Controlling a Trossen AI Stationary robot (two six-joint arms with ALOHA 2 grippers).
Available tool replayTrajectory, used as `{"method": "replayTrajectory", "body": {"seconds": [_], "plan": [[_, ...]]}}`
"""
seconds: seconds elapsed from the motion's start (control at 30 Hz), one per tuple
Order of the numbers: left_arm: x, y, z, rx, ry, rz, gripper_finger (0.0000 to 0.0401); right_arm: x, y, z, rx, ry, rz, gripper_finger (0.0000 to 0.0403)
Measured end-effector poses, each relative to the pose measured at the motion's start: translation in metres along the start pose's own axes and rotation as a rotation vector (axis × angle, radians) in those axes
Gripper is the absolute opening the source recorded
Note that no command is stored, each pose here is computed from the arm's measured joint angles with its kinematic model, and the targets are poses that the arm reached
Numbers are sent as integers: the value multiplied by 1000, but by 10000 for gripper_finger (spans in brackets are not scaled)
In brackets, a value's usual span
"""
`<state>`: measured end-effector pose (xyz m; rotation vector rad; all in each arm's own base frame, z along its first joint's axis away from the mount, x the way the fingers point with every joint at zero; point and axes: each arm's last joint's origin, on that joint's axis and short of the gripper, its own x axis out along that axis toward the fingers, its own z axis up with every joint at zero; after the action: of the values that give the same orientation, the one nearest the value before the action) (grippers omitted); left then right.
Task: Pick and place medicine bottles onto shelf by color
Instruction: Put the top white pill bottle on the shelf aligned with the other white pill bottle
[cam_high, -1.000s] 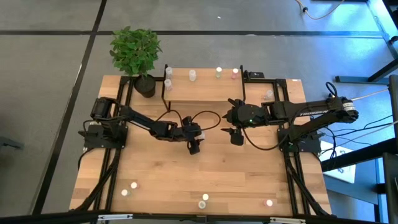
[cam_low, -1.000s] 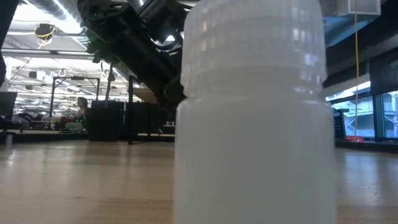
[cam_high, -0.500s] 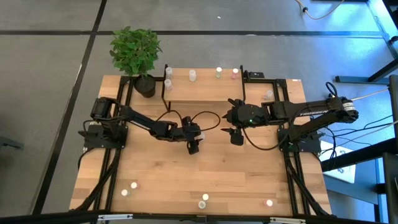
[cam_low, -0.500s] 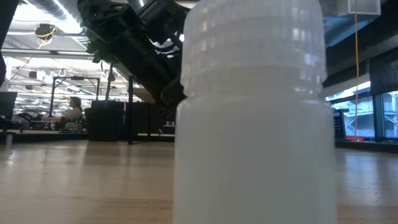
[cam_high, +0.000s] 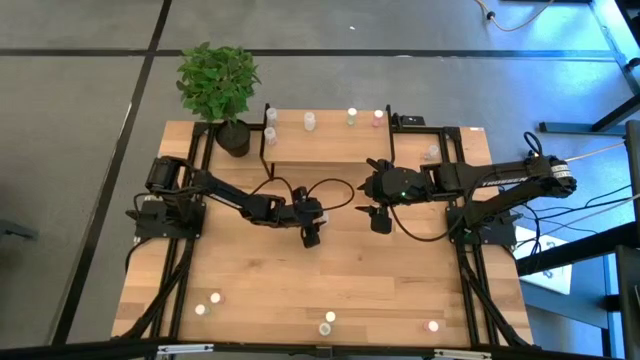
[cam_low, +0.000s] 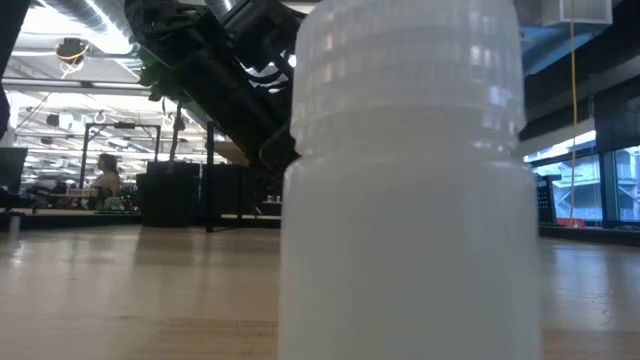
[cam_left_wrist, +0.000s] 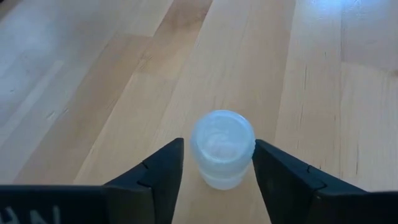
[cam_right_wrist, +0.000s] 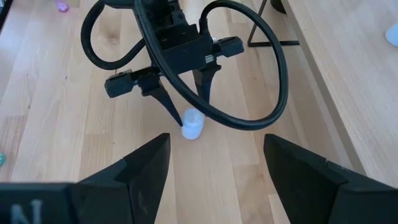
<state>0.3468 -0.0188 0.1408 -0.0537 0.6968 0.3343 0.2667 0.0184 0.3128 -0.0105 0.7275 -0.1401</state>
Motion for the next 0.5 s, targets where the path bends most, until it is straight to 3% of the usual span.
{"method": "replayTrajectory", "body": {"seconds": [0.3,0.5], "plan": [[0,0,0,-1,0,-5,133,0,0,0,0,0,0,261],[0,0,0,-1,0,-5,124,0,0,0,0,0,0,261]]}}
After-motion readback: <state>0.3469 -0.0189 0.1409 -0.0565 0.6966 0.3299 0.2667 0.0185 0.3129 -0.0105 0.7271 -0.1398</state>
